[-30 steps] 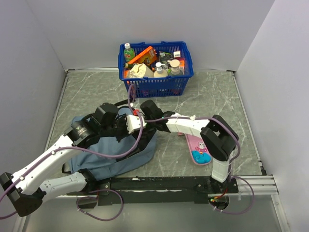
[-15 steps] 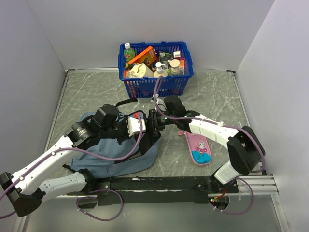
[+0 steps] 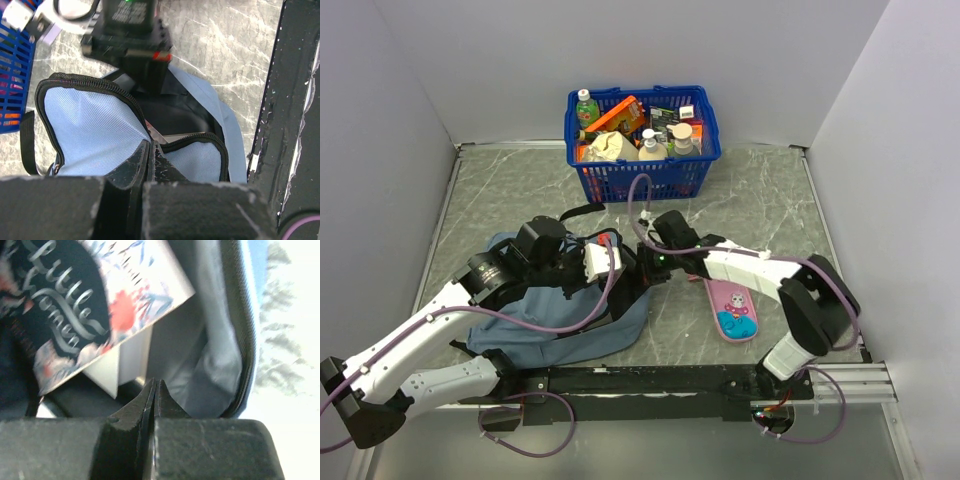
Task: Pack the student bag
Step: Place the book in the student bag.
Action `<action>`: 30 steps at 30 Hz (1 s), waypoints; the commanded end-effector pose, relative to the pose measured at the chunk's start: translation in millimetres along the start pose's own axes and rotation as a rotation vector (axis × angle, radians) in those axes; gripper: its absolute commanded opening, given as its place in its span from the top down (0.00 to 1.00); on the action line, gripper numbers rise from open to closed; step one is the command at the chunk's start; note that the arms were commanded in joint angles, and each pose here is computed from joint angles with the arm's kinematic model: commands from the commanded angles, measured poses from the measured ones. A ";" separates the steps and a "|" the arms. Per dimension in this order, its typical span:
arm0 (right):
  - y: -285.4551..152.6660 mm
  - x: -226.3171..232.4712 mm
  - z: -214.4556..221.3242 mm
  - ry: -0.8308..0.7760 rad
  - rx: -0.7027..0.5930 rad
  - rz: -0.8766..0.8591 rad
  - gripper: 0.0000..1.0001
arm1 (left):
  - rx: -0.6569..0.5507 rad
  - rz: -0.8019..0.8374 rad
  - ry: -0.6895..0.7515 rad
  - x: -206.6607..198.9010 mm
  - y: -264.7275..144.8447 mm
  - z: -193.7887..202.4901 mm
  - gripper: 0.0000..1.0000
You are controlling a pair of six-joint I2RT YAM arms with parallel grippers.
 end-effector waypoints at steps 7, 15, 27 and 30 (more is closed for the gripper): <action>49.3 22.1 -67.7 0.007 -0.101 0.043 1.00 | -0.148 0.073 0.084 -8.3 -5.8 -35.6 0.99; 54.6 87.4 -126.3 0.011 -0.261 -0.126 1.00 | -0.155 0.167 0.104 -23.9 -4.2 -33.2 0.99; 35.8 52.3 -86.8 0.072 -0.164 -0.043 0.65 | -0.150 0.170 0.139 -28.9 -7.4 -25.9 0.99; 7.6 33.0 -78.8 0.073 -0.217 0.074 0.88 | -0.146 0.158 0.145 -28.1 -8.0 -23.1 0.99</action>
Point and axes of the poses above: each gripper's point midway between its finger pads, its own y axis out along the fingers, its own x axis along the line the jaws close on, z = x × y, the point moved 4 cm from there along -y, back along the fingers, and after that the axes turned 8 degrees about -y, right-handed, at the moved point
